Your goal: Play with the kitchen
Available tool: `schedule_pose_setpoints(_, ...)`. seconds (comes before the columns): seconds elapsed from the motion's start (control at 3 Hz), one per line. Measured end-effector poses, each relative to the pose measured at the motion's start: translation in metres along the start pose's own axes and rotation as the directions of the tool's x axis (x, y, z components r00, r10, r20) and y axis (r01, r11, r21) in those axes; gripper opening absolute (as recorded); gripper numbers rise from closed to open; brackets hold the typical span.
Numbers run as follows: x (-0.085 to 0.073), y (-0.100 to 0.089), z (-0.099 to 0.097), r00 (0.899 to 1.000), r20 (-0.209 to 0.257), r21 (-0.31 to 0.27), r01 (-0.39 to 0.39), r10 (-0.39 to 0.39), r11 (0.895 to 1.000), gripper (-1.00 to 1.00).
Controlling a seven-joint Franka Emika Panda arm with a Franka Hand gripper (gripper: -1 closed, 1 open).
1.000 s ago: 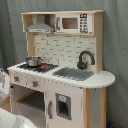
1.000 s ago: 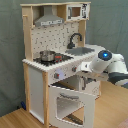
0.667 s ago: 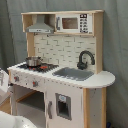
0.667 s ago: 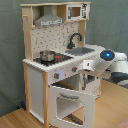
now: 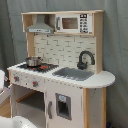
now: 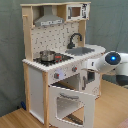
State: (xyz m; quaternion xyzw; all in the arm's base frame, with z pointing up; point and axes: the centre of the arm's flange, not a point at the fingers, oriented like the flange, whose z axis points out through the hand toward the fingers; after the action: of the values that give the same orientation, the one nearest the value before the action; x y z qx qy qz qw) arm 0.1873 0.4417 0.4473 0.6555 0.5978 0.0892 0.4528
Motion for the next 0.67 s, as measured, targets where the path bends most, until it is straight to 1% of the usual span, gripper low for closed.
schedule_pose_setpoints(0.33,0.000,-0.008,-0.024,0.997,0.077,-0.103,0.019,-0.011,0.995,1.00)
schedule_pose_setpoints(0.67,0.007,-0.021,-0.047,0.990,0.141,-0.211,0.049,-0.019,0.976,1.00)
